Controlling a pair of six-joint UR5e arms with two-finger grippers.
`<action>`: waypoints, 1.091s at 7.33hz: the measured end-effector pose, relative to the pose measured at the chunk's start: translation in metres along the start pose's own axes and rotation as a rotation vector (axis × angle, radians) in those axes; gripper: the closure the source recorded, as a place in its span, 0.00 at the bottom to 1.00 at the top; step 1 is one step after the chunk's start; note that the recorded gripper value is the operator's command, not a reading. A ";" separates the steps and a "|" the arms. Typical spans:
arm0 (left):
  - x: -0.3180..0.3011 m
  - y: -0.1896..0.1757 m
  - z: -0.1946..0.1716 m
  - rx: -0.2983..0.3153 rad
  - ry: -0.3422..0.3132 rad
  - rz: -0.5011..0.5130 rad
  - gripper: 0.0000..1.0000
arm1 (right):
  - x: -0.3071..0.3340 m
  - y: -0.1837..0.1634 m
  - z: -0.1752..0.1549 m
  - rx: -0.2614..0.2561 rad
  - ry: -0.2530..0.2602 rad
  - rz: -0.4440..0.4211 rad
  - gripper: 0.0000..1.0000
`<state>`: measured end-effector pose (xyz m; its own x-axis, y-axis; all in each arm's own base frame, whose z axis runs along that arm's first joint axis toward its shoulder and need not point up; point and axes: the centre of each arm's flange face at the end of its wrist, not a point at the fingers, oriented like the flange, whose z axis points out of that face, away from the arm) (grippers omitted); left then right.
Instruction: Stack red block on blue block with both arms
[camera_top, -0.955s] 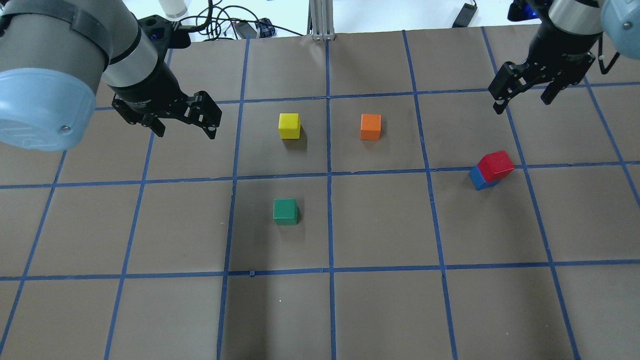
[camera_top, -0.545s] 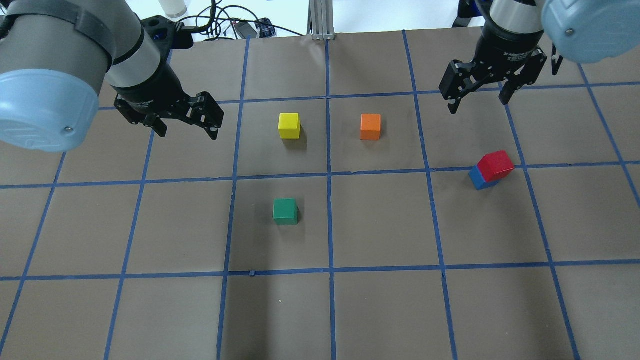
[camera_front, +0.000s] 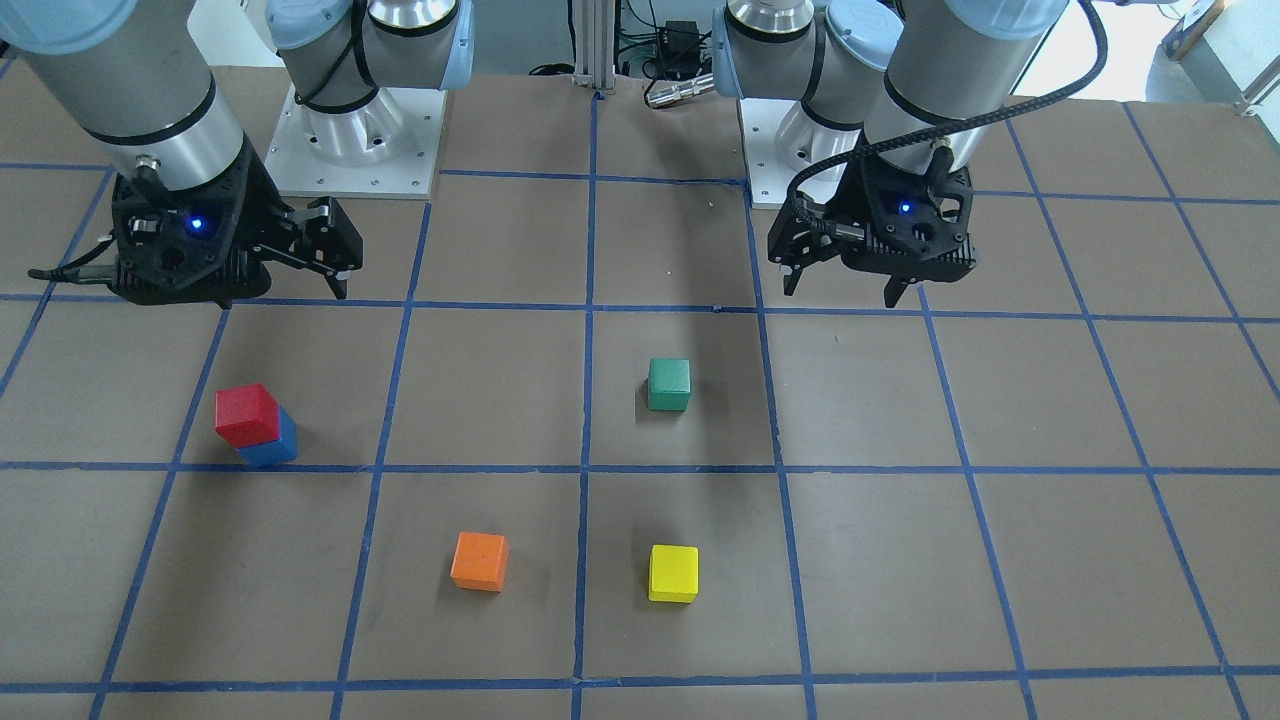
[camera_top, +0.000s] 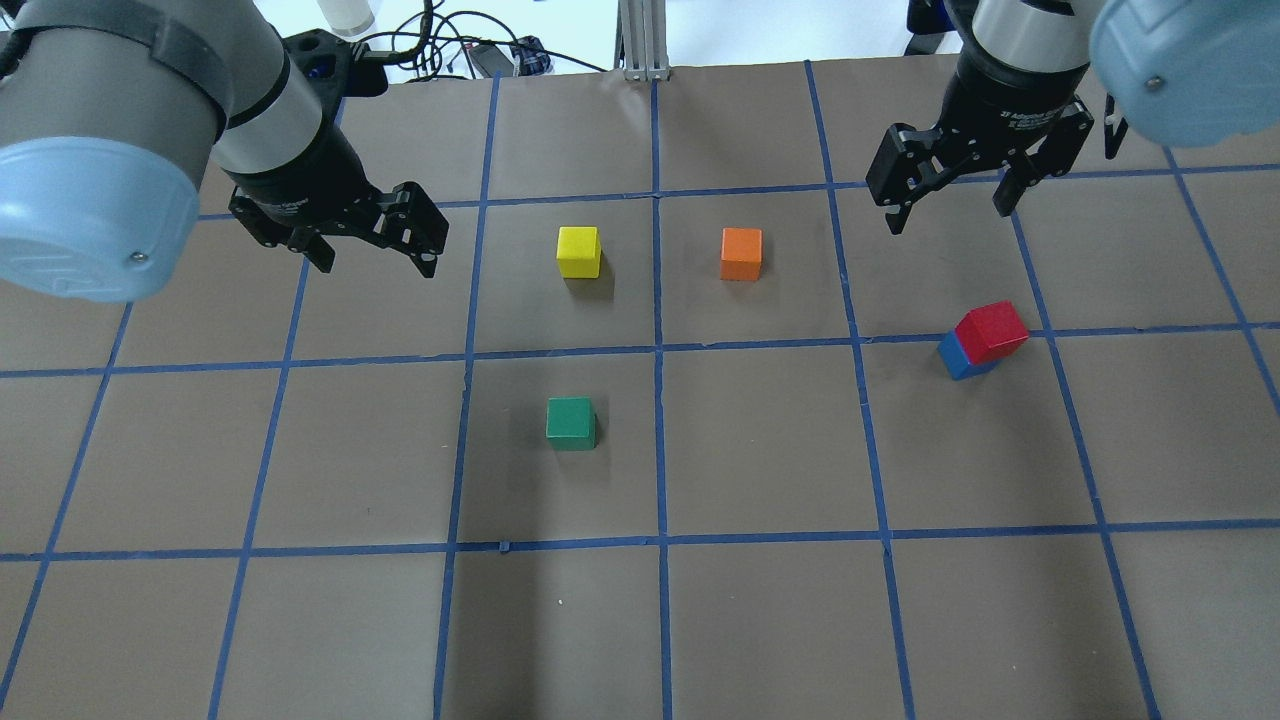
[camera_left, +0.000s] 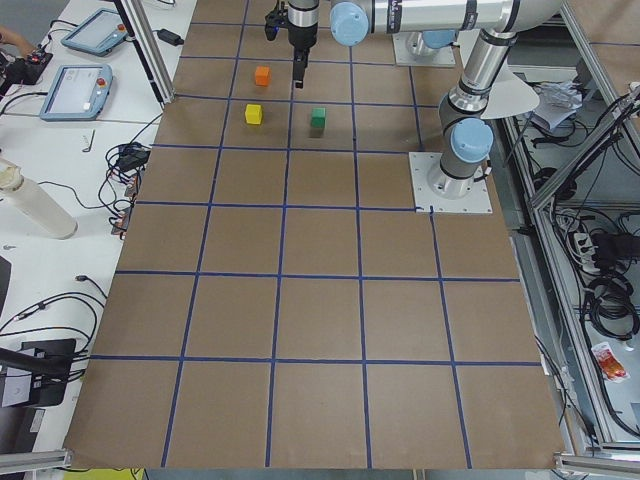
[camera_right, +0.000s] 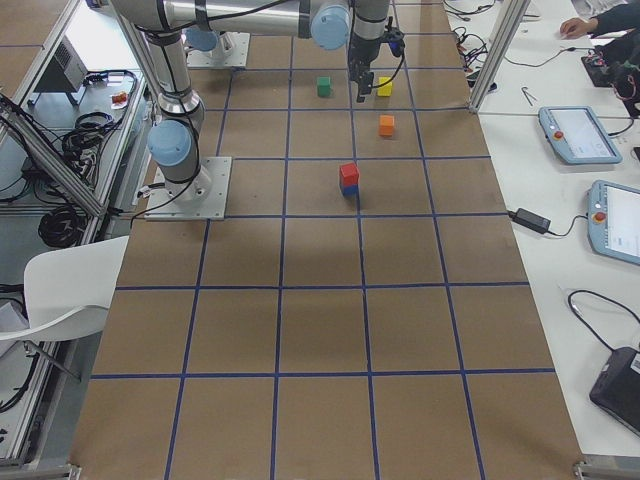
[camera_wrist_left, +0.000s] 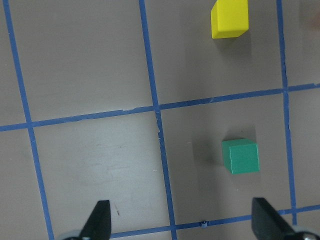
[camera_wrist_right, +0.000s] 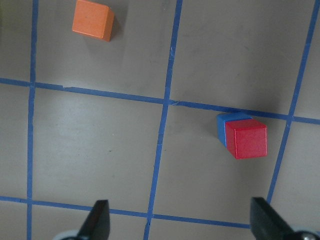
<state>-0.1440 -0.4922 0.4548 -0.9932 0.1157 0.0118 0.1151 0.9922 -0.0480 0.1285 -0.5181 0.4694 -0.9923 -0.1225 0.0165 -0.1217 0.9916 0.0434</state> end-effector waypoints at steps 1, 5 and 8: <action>0.000 0.000 0.000 0.000 0.001 0.000 0.00 | -0.009 0.008 -0.002 0.003 0.002 0.013 0.00; 0.000 0.000 0.000 0.001 0.005 0.000 0.00 | -0.026 0.018 -0.004 0.006 0.005 0.016 0.00; 0.001 -0.001 0.001 0.002 0.007 -0.001 0.00 | -0.026 0.018 -0.002 0.003 0.007 0.017 0.00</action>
<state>-0.1447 -0.4928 0.4536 -0.9932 0.1148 0.0190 0.1137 0.9923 -0.0499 0.1523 -0.4968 0.4718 -0.9940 -0.1064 0.0238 -0.1054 0.9936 0.0405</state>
